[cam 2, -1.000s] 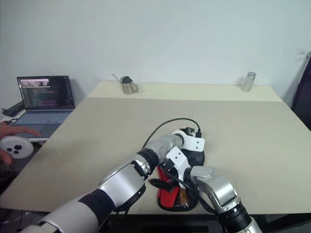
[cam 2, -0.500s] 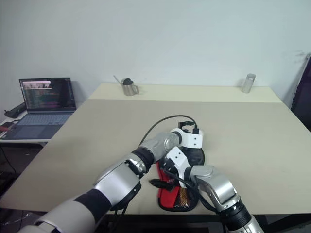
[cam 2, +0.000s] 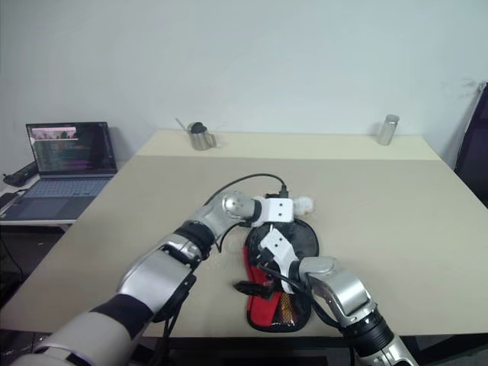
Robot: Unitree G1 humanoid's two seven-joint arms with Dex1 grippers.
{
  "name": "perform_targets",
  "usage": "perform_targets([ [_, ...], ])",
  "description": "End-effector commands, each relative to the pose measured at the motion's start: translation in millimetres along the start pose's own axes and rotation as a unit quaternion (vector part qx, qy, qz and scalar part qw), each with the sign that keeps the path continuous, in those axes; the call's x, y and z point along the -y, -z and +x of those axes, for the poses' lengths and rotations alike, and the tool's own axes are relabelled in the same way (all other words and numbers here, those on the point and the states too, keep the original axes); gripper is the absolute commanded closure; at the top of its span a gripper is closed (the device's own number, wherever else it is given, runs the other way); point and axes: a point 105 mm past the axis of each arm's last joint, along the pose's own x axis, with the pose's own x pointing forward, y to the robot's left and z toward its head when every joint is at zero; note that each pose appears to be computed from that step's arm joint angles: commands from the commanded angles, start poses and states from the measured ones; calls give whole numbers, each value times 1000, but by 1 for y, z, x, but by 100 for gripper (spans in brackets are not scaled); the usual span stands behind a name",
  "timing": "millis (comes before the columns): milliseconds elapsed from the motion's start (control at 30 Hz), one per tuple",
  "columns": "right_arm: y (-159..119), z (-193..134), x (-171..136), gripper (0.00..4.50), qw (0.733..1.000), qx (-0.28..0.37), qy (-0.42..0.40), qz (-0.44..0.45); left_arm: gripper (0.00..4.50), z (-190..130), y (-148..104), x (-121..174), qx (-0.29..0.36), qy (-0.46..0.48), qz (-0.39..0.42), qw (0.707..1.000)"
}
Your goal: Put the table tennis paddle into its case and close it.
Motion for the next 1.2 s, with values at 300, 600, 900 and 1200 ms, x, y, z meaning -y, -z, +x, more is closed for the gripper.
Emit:
perform_targets([
  [300,-12,-25,21,0,999,-3,10,-50,3,-75,-30,-43,177,-37,-136,974],
  [600,-48,-109,12,0,991,19,-16,-128,3,-106,1,-12,174,-20,-228,958],
  [900,-112,-151,74,0,974,129,132,-128,3,-80,0,24,161,-17,-323,933],
  [1200,-134,-124,178,0,925,149,349,-19,3,-32,20,67,98,-36,-361,927],
])
